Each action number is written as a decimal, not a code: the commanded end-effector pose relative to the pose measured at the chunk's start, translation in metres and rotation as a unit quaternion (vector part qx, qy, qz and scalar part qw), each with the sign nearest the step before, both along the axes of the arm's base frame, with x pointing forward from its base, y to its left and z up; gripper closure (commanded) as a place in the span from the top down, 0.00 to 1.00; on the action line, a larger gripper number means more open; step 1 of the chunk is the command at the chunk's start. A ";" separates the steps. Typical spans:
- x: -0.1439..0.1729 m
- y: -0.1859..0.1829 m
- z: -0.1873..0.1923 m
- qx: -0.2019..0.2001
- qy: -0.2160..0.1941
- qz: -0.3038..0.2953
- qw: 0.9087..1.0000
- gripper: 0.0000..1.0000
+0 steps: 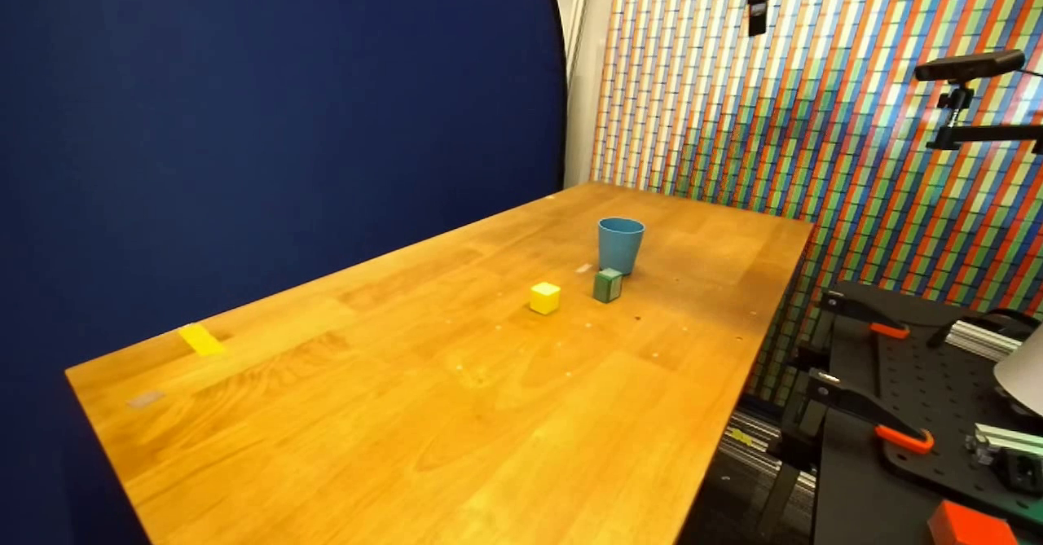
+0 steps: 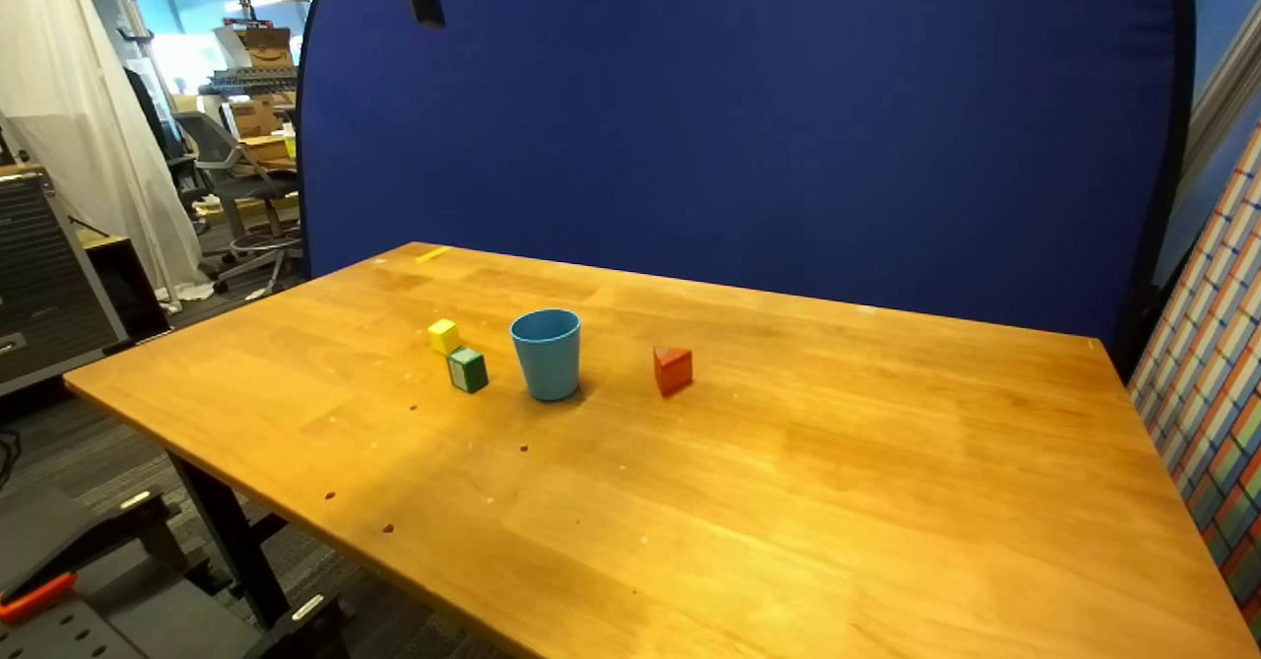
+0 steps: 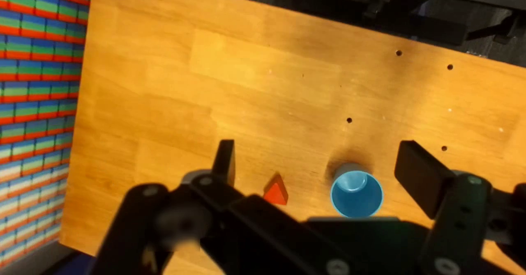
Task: Put the yellow block inside the blue cup
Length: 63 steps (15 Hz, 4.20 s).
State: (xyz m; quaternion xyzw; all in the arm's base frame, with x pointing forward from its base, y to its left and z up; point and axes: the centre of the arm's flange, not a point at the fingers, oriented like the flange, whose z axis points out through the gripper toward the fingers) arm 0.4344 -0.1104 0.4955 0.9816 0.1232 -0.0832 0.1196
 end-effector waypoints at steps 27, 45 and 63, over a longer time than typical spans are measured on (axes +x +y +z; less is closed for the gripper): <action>0.202 0.271 -0.310 0.077 0.185 0.389 0.899 1.00; 0.194 0.311 -0.362 0.091 0.228 0.402 0.882 1.00; 0.162 0.265 -0.334 0.032 0.215 0.281 0.935 0.14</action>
